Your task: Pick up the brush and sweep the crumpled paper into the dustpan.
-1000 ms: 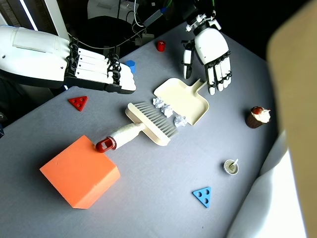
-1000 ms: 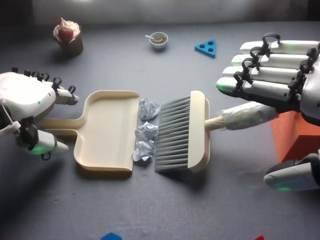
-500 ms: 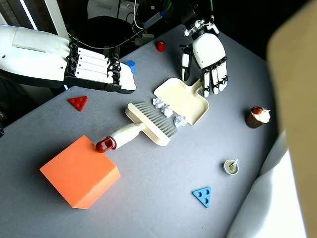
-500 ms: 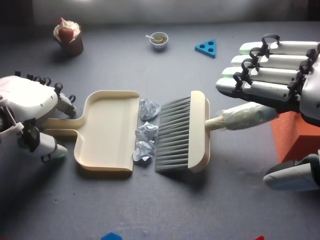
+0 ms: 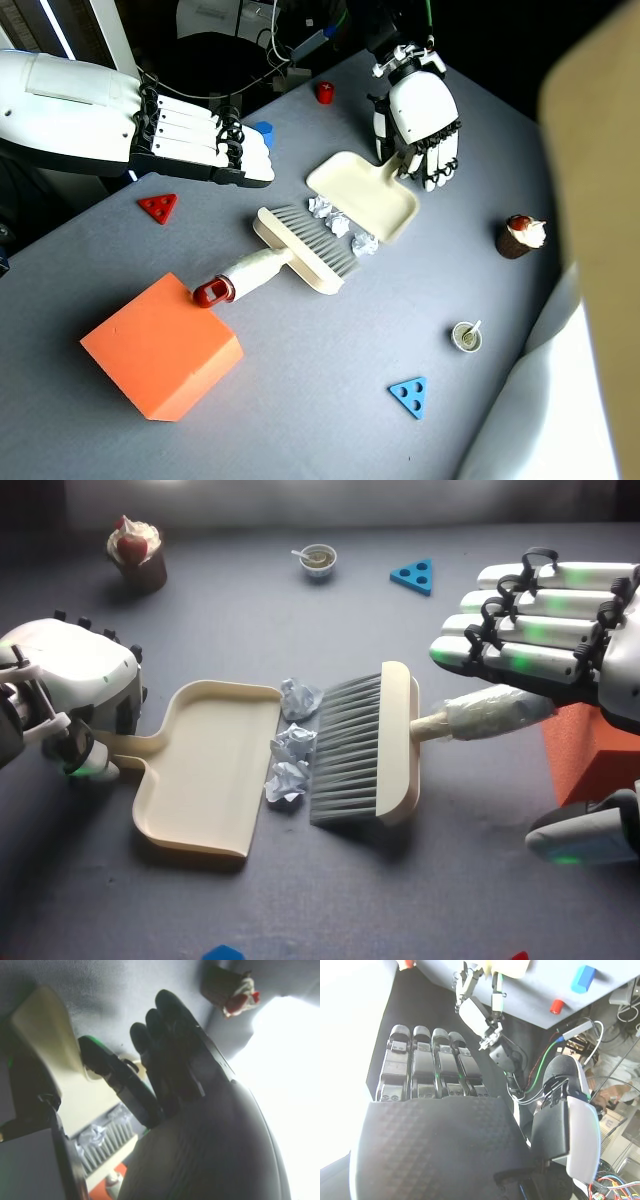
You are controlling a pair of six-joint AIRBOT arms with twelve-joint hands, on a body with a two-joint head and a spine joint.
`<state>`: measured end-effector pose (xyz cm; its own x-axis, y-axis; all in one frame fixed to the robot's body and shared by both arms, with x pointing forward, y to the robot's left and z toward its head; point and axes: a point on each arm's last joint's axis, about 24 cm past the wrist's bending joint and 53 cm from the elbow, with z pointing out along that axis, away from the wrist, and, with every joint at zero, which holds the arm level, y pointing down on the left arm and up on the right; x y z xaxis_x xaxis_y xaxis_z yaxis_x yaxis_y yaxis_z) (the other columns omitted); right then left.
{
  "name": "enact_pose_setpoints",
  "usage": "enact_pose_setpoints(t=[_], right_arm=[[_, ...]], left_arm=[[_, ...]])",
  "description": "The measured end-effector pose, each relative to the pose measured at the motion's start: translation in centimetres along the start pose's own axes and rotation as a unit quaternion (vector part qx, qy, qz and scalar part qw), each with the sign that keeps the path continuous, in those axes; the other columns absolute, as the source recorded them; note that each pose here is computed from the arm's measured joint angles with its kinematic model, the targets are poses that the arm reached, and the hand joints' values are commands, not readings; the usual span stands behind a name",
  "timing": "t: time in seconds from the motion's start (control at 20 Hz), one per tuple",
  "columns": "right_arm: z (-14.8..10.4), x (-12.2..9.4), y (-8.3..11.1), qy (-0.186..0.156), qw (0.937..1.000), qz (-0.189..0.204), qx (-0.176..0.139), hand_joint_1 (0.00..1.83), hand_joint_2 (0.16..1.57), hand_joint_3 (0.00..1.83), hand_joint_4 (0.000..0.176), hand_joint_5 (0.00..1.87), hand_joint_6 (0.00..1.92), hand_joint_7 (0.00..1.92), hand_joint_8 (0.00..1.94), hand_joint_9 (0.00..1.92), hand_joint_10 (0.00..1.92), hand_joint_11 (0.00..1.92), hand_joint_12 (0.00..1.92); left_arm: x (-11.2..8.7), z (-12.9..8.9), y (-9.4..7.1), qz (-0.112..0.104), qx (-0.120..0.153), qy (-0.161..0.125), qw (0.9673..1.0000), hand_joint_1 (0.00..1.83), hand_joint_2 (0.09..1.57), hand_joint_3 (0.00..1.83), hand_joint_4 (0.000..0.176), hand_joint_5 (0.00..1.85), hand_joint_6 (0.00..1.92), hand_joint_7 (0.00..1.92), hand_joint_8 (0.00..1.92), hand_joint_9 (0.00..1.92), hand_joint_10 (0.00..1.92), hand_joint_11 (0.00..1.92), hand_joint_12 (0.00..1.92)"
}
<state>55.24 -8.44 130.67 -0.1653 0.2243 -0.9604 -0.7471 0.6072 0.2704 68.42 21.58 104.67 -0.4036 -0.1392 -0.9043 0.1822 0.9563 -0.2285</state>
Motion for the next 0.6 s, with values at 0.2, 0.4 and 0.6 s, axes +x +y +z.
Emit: enact_pose_setpoints(t=[0.2, 0.4, 0.6], right_arm=[[0.00, 0.05, 0.03, 0.001, 0.9999, -0.012, -0.001, 0.00, 1.07, 0.00, 0.000, 0.00, 0.00, 0.00, 0.00, 0.00, 0.00, 0.00, 0.00], [0.07, 0.14, 0.01, -0.001, 0.9960, -0.089, 0.004, 0.21, 1.04, 0.00, 0.000, 0.00, 0.00, 0.00, 0.00, 0.00, 0.00, 0.00, 0.00], [0.59, -0.05, -0.13, -0.012, 0.9941, -0.107, 0.012, 0.62, 1.00, 0.00, 0.000, 0.00, 0.00, 0.00, 0.00, 0.00, 0.00, 0.00, 0.00]], left_arm=[[-0.05, 0.03, -0.04, 0.002, 0.000, 0.000, 1.0000, 1.16, 0.97, 0.00, 0.020, 1.40, 0.21, 0.72, 0.00, 0.63, 0.00, 0.67, 0.00], [-0.41, 0.28, 0.43, 0.002, -0.004, 0.000, 1.0000, 1.15, 0.98, 0.00, 0.056, 1.39, 0.23, 0.69, 0.00, 0.61, 0.00, 0.64, 0.00], [-1.04, 0.67, 0.92, 0.004, -0.006, 0.001, 1.0000, 1.14, 0.98, 0.00, 0.093, 1.40, 0.21, 0.71, 0.01, 0.61, 0.01, 0.65, 0.00]])
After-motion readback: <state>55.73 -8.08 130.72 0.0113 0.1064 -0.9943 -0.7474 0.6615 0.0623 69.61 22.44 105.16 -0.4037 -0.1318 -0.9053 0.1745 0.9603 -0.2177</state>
